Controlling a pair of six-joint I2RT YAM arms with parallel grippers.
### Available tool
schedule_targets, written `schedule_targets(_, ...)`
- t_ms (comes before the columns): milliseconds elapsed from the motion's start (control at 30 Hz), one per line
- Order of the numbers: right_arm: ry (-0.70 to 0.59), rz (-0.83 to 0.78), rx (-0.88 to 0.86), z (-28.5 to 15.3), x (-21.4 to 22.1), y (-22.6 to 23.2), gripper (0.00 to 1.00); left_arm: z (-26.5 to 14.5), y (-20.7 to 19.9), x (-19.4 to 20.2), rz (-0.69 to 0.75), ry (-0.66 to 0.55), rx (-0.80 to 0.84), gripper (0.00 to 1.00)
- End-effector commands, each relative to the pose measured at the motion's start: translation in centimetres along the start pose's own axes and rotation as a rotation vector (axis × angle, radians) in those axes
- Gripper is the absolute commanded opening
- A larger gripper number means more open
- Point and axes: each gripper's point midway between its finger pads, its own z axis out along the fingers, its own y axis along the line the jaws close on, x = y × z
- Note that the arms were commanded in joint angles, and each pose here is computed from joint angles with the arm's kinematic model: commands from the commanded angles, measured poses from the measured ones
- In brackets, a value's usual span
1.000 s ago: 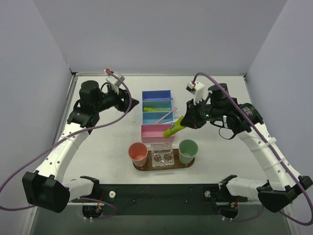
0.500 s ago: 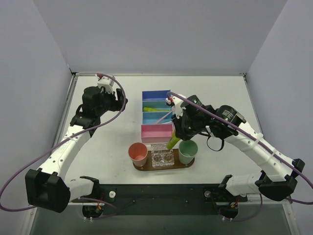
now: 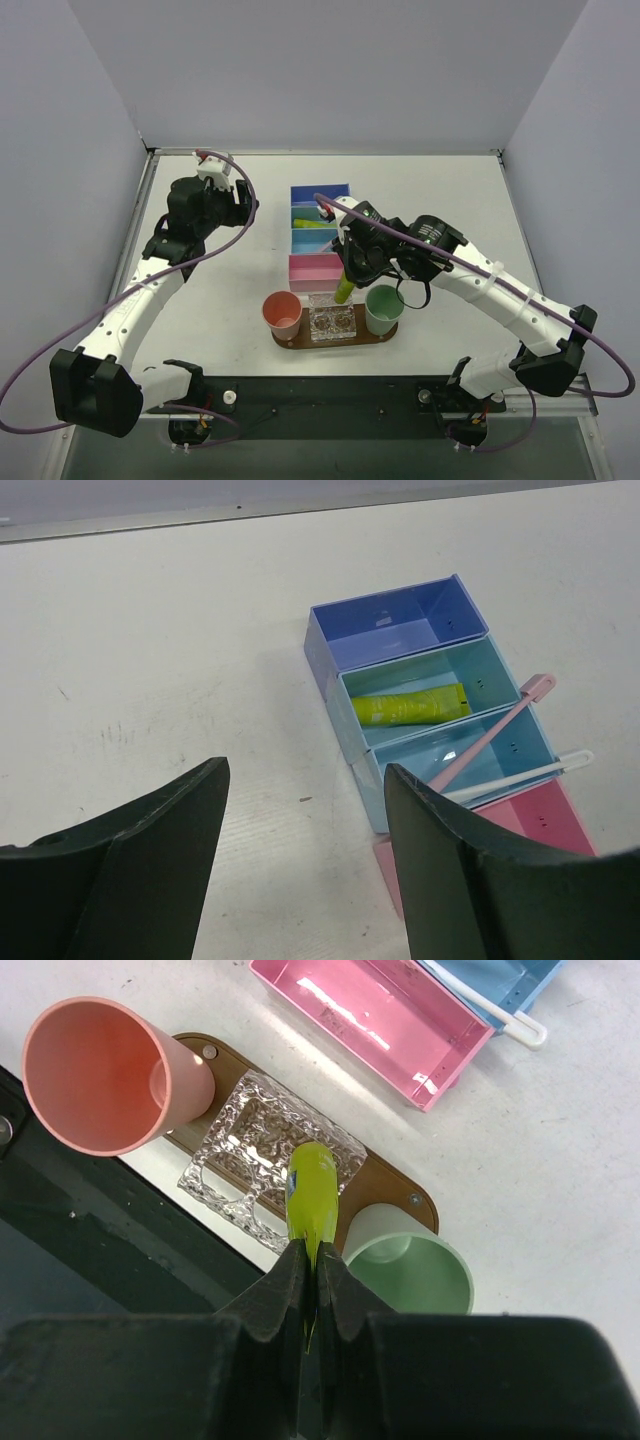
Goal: Prepare toiletry sets of a toothbrush and toothpaste on the tray
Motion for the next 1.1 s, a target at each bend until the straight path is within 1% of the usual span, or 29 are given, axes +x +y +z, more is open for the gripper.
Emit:
schedule_targets(0, -0.049, 0.015, 0.003, -0.3, -1.4, 0.5, 0.00, -0.8, -0.3, -2.2, 0.017, -0.069, 0.000, 0.73)
schedule_targets(1067, 0.004, 0.009, 0.048, 1.3, 0.1, 0.2, 0.00, -0.7, -0.6, -2.0, 0.028, -0.064, 0.003, 0.73)
